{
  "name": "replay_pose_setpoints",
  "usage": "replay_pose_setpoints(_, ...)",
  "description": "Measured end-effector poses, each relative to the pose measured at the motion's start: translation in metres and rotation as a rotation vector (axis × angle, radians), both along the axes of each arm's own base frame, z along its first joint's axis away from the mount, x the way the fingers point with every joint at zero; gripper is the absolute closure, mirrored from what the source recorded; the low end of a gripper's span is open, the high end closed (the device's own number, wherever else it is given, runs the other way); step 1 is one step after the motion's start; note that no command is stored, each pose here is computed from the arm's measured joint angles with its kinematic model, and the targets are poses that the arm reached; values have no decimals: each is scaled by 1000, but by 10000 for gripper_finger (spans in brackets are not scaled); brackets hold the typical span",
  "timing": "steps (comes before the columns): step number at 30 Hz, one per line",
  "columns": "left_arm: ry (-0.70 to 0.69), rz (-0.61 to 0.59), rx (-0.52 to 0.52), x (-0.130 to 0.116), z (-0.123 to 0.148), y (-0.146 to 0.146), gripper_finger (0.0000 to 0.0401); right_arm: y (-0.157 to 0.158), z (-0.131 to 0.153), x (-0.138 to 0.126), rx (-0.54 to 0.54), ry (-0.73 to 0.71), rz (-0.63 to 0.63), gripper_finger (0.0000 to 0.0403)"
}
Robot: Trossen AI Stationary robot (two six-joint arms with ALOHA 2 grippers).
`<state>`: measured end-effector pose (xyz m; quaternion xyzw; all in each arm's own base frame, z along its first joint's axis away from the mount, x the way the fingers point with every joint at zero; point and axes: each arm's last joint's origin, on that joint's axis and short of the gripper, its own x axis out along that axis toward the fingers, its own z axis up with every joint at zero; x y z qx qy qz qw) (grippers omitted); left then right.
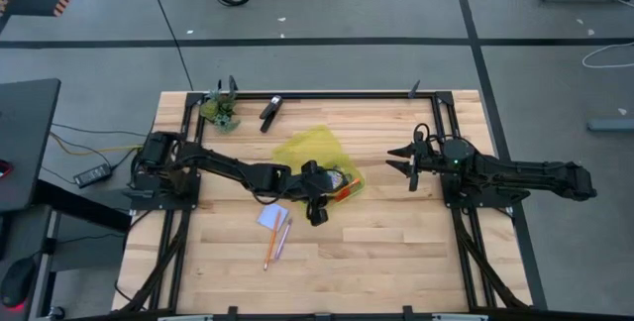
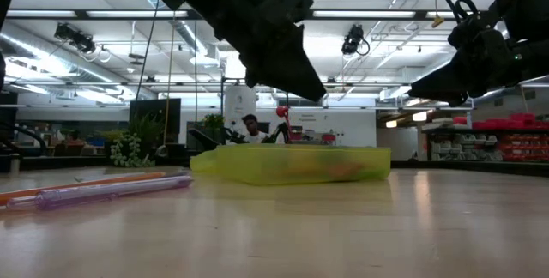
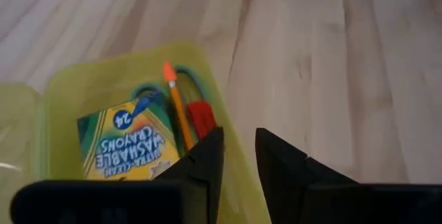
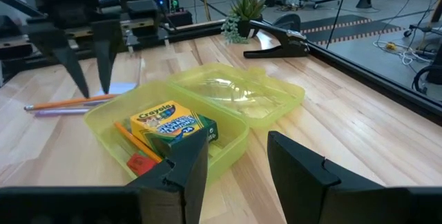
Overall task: Pack school essentials
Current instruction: Put the orange pencil into the yellow supply box
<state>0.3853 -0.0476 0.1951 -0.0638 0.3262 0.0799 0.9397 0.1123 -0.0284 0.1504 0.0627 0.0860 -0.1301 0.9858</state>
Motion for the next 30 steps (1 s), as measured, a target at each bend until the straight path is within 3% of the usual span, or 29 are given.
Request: replay_pose_setpoints(30, 296, -36, 198, -34, -2, -14, 322, 0, -2, 0, 5, 20, 0, 246)
